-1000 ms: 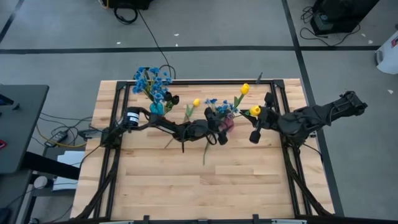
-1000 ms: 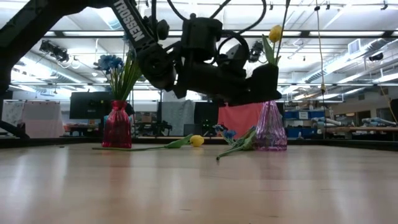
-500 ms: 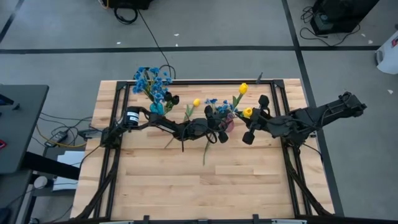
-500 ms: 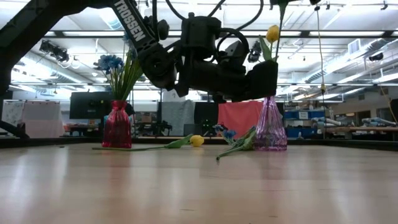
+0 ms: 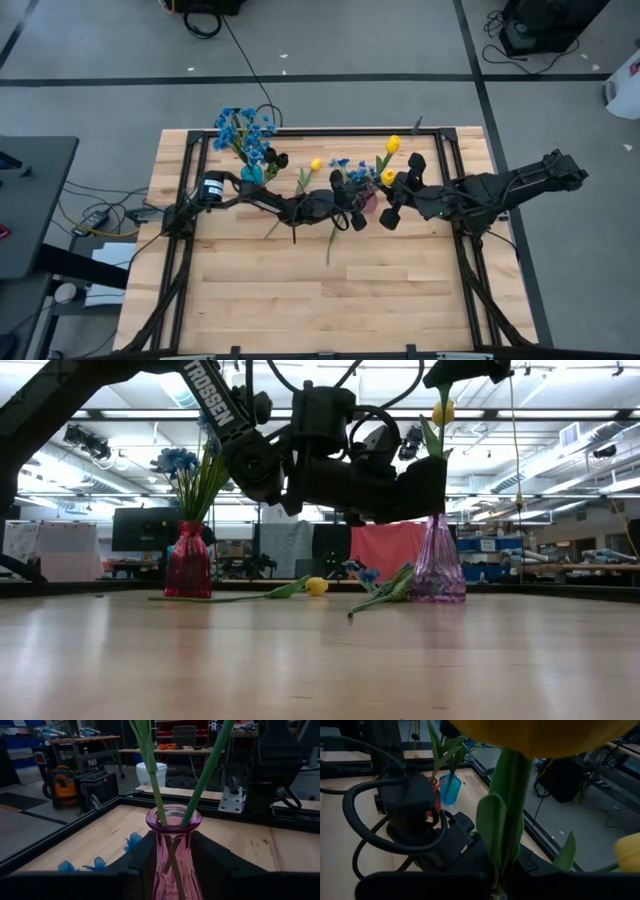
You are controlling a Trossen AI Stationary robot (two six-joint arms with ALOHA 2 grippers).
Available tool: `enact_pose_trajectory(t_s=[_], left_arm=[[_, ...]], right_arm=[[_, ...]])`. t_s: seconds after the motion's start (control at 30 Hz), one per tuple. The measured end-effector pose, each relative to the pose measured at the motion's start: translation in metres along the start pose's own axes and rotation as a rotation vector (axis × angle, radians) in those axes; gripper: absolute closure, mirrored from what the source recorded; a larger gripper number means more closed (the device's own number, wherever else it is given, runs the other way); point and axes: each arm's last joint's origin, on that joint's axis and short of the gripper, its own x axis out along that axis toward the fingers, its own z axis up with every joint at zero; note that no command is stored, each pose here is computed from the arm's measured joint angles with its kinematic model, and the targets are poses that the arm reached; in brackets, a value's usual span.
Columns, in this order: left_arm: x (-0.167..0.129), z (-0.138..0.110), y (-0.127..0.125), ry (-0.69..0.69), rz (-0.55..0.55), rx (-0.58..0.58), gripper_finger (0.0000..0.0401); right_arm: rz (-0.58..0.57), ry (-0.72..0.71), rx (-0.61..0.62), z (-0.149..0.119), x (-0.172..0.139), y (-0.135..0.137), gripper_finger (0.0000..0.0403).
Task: Sort flowers into vase by color
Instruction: Put the yellow flower into the pink vase
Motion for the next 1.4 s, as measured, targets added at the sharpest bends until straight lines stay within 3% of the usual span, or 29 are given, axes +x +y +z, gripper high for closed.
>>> enact_pose_trajectory(t_s=[0.23, 0.37, 0.5, 0.83, 1.03, 1.4], left_arm=[[0.002, 0.001, 0.003, -0.006, -0.02, -0.001, 0.0174], [0.004, 0.002, 0.01, -0.023, -0.033, -0.032, 0.0145], [0.004, 0.005, 0.01, -0.054, -0.052, -0.045, 0.0158], [0.007, 0.008, 0.008, -0.035, -0.124, -0.036, 0.0234], [0.008, 0.007, 0.007, -0.012, -0.147, -0.023, 0.0227], [0.007, 0.006, 0.007, -0.008, -0.152, 0.003, 0.0237]], right_arm=[[0.037, -0.011, 0.018, 0.002, 0.0, 0.001, 0.0367], [0.037, -0.012, 0.033, 0.003, 0.001, 0.0, 0.0367], [0.029, 0.0, 0.054, 0.002, 0.005, -0.001, 0.0367], [0.048, 0.035, 0.105, 0.0, 0.013, -0.003, 0.0367], [0.094, 0.038, 0.115, 0.001, 0.013, 0.0, 0.0367], [0.076, 0.084, 0.102, -0.004, 0.015, -0.003, 0.0367]])
